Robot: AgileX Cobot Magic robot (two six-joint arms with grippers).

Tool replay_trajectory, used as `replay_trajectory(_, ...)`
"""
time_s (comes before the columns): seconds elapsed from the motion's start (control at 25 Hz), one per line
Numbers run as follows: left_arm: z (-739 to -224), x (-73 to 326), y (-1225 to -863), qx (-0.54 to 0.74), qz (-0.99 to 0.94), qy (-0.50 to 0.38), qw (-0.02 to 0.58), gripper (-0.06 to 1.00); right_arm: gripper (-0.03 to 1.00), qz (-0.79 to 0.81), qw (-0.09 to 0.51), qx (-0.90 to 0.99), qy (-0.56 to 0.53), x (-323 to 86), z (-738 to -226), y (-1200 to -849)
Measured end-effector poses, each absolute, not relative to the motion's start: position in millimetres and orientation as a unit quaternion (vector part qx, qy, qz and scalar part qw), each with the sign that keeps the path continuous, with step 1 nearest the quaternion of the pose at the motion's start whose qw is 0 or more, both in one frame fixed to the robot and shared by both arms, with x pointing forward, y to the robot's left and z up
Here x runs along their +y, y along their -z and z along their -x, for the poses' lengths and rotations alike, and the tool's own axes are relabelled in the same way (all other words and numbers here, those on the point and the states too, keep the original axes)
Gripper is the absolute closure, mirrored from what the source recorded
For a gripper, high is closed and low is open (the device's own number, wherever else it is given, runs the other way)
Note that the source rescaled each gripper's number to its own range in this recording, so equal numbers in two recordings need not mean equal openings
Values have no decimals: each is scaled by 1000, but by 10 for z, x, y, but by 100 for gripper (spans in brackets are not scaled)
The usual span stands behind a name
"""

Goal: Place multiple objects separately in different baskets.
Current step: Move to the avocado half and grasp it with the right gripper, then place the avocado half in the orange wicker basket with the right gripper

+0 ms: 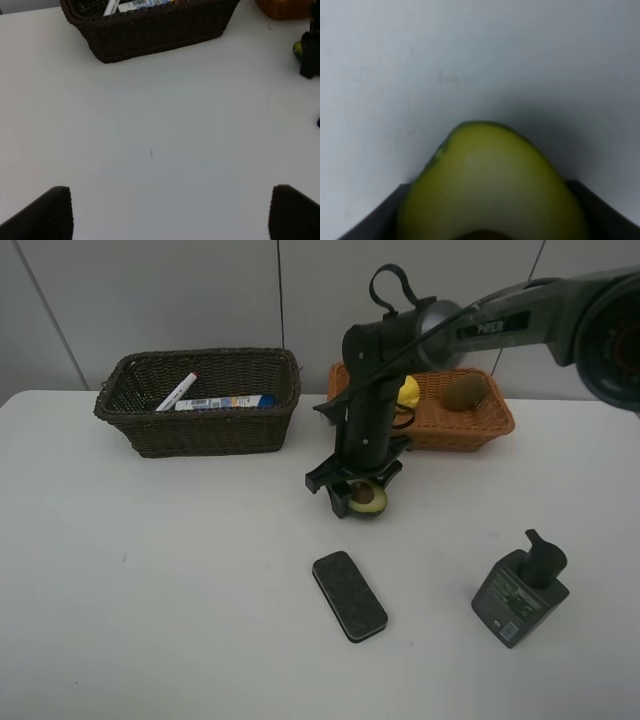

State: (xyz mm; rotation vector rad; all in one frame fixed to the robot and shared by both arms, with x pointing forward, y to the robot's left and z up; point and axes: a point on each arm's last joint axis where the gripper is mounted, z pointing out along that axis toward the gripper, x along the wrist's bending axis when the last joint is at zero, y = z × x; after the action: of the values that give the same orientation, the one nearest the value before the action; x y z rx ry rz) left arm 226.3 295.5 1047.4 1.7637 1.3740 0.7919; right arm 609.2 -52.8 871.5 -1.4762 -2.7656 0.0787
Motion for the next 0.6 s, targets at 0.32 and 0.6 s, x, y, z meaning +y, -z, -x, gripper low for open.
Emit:
replay_trajectory(0.32,-2263,2955,-10474,537,-689,-309,375,-5,59,476,-7,-880,13,-484,-6128,-9209)
replay_trajectory(0.6,-2263,2955,-10474,537,-689,-309,375,-5,59,468,-79,-875,96,-427,-6331,-9962)
